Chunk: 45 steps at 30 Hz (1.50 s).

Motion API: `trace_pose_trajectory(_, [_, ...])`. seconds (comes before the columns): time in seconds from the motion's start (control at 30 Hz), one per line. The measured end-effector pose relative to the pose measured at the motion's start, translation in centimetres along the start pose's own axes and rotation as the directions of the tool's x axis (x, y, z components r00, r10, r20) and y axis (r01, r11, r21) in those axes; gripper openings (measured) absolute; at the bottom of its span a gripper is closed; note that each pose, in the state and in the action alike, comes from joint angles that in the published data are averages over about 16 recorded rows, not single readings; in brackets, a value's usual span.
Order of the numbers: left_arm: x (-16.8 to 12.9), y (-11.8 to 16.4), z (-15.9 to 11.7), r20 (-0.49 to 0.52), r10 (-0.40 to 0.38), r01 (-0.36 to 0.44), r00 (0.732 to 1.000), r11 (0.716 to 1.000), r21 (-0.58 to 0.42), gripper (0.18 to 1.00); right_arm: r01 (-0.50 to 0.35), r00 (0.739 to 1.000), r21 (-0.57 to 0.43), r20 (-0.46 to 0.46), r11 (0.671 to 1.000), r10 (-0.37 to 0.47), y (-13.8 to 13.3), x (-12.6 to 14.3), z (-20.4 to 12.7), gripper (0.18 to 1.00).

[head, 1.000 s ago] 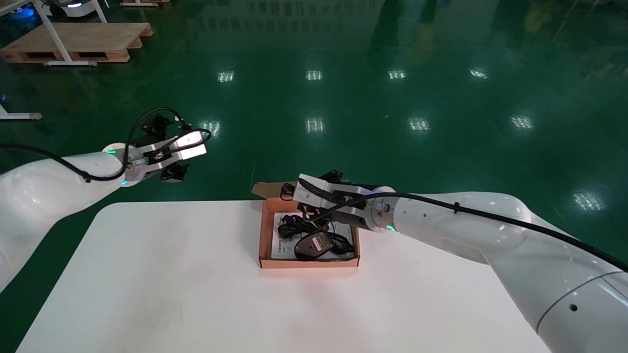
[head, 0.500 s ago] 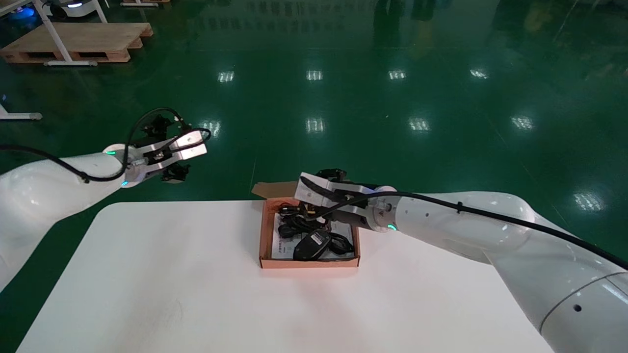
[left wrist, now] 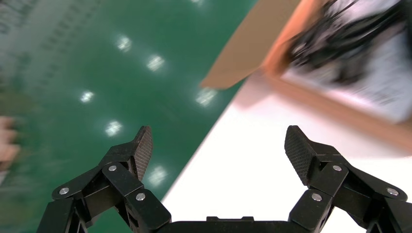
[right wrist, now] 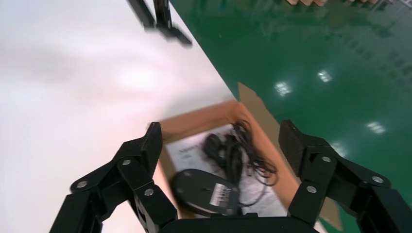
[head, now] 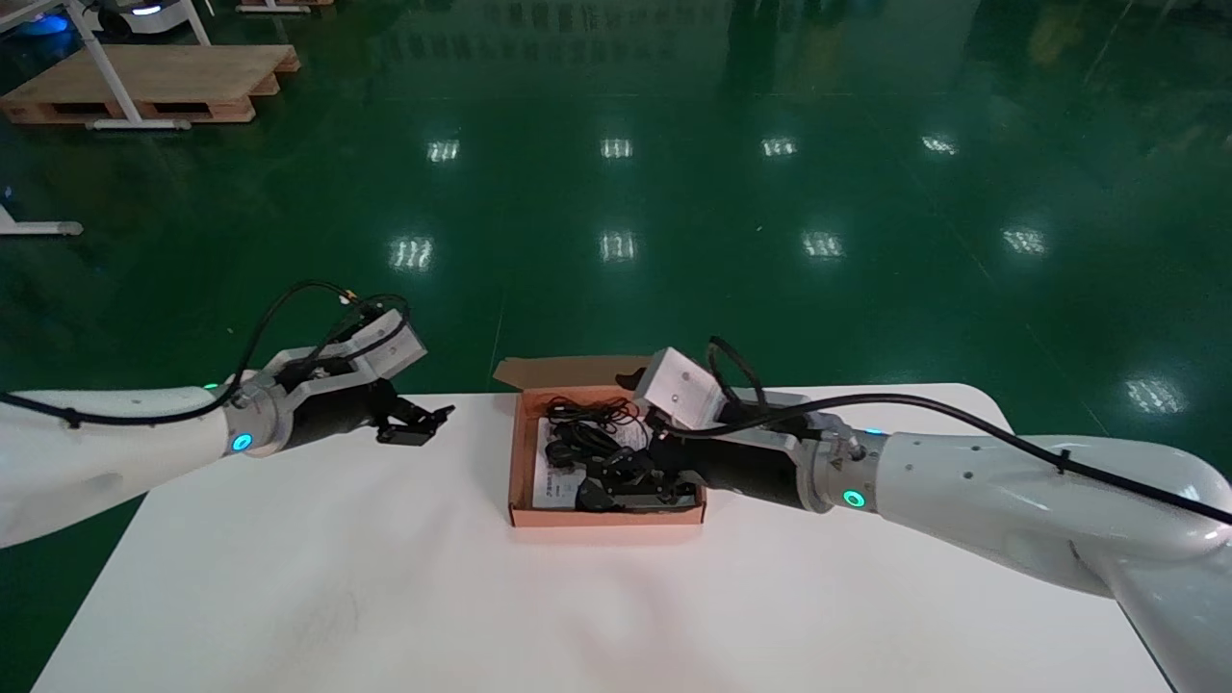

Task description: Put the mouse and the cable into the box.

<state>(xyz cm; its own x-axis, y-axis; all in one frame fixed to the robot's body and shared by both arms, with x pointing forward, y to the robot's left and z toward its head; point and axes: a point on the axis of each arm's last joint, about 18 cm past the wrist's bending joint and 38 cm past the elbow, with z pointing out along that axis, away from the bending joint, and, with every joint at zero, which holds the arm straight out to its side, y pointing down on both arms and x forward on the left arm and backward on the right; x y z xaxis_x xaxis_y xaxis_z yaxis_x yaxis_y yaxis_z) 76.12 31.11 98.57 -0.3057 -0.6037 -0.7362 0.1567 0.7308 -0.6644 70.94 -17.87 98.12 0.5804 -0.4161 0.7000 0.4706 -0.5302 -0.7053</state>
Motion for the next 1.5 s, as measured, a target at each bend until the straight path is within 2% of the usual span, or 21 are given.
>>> trace_pose_trajectory(0.13, [1.2, -0.1, -1.2, -0.067, -0.08, 0.084, 0.995, 0.994, 0.069, 1.001, -0.062, 0.998, 0.05, 0.024, 0.997, 0.061, 0.1, -0.5, -1.9, 0.88])
trace_pose_trajectory(0.3, [2.4, -0.4, -3.1, -0.155, -0.156, 0.179, 0.976, 0.972, 0.151, 1.001, -0.129, 0.991, 0.109, 0.059, 0.986, 0.124, 0.0, -1.1, -4.5, 0.939])
trace_pose_trajectory(0.47, [3.3, -1.1, -5.5, -0.245, -0.203, 0.259, 0.948, 0.939, 0.227, 1.001, -0.184, 0.981, 0.163, 0.098, 0.969, 0.17, -0.3, -1.7, -7.3, 0.976])
trace_pose_trajectory(0.67, [4.3, -2.0, -9.0, -0.353, -0.22, 0.335, 0.91, 0.891, 0.308, 1.001, -0.234, 0.967, 0.219, 0.149, 0.947, 0.204, -1.0, -2.6, -10.9, 0.996])
trace_pose_trajectory(0.9, [5.4, -3.2, -13.8, -0.472, -0.187, 0.394, 0.861, 0.832, 0.389, 1.001, -0.273, 0.952, 0.271, 0.215, 0.923, 0.218, -2.0, -3.7, -15.1, 1.001])
trace_pose_trajectory(1.17, [7.0, -4.6, -20.0, -0.593, -0.09, 0.43, 0.8, 0.775, 0.462, 1.001, -0.295, 0.933, 0.309, 0.298, 0.904, 0.202, -3.5, -5.5, -20.1, 1.001])
trace_pose_trajectory(1.5, [8.9, -5.7, -26.4, -0.687, 0.049, 0.437, 0.725, 0.738, 0.514, 1.001, -0.297, 0.909, 0.325, 0.383, 0.898, 0.162, -5.2, -7.6, -24.6, 1.001])
